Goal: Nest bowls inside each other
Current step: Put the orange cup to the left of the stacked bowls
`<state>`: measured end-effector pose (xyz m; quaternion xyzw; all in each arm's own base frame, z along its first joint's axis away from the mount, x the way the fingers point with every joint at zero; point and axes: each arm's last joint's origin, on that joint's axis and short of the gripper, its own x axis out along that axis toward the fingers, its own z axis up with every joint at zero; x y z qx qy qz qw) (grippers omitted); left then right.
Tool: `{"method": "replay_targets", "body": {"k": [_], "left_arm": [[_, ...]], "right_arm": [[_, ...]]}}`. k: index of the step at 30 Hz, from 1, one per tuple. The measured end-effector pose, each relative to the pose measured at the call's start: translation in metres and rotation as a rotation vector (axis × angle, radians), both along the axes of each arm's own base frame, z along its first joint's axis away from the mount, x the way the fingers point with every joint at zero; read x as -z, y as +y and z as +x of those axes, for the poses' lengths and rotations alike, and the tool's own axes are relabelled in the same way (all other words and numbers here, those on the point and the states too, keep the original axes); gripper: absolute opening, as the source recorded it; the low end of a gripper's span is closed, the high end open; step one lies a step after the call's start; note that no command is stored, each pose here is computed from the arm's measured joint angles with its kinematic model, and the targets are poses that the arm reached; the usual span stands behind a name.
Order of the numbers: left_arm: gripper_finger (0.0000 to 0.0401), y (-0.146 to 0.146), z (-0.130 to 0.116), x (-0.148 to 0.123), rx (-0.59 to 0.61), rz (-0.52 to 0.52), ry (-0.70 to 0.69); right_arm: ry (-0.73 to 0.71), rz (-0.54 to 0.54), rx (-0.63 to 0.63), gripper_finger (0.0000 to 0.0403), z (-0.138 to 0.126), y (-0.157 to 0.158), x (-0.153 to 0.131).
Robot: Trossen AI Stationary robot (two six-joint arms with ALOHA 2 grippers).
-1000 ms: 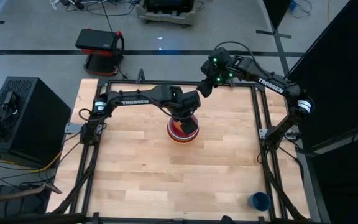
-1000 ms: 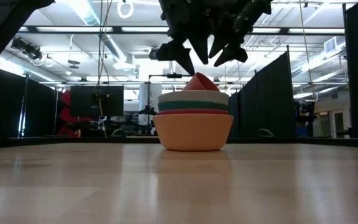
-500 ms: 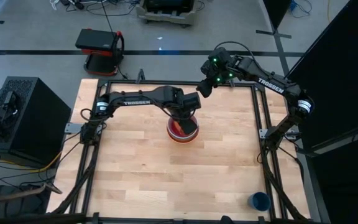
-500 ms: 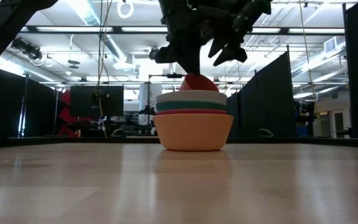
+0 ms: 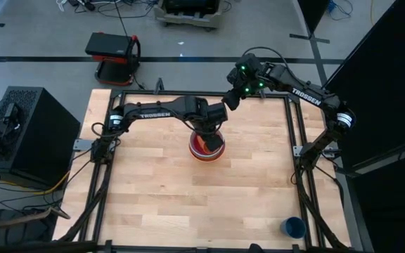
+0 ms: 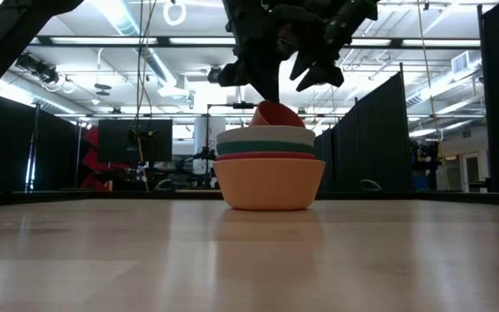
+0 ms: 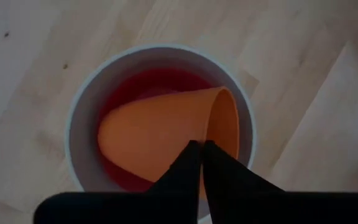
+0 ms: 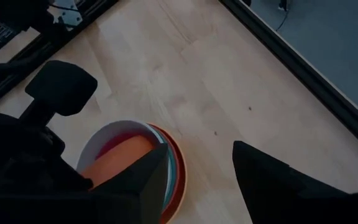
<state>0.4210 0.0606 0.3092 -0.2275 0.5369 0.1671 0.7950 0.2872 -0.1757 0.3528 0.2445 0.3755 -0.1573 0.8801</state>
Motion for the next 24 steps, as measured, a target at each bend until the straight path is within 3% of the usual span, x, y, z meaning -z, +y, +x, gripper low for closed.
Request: {"method": "replay_targets", "body": {"k": [13,19,24], "left_arm": [[0.0081,-0.004,0.001,-0.002,0.049,0.01,-0.005],[0.0143,-0.01,0.0,-0.001,0.081,0.007,0.012],[0.0175,-0.013,-0.002,-0.001,0.072,0.086,0.048]], "right_arm": [[-0.007,-0.004,0.001,0.0171,0.0,0.0,0.0],[-0.014,-0.009,0.001,0.0165,0.001,-0.001,-0.001],[-0.019,-0.012,0.001,0.0175,0.001,-0.001,-0.001]]}}
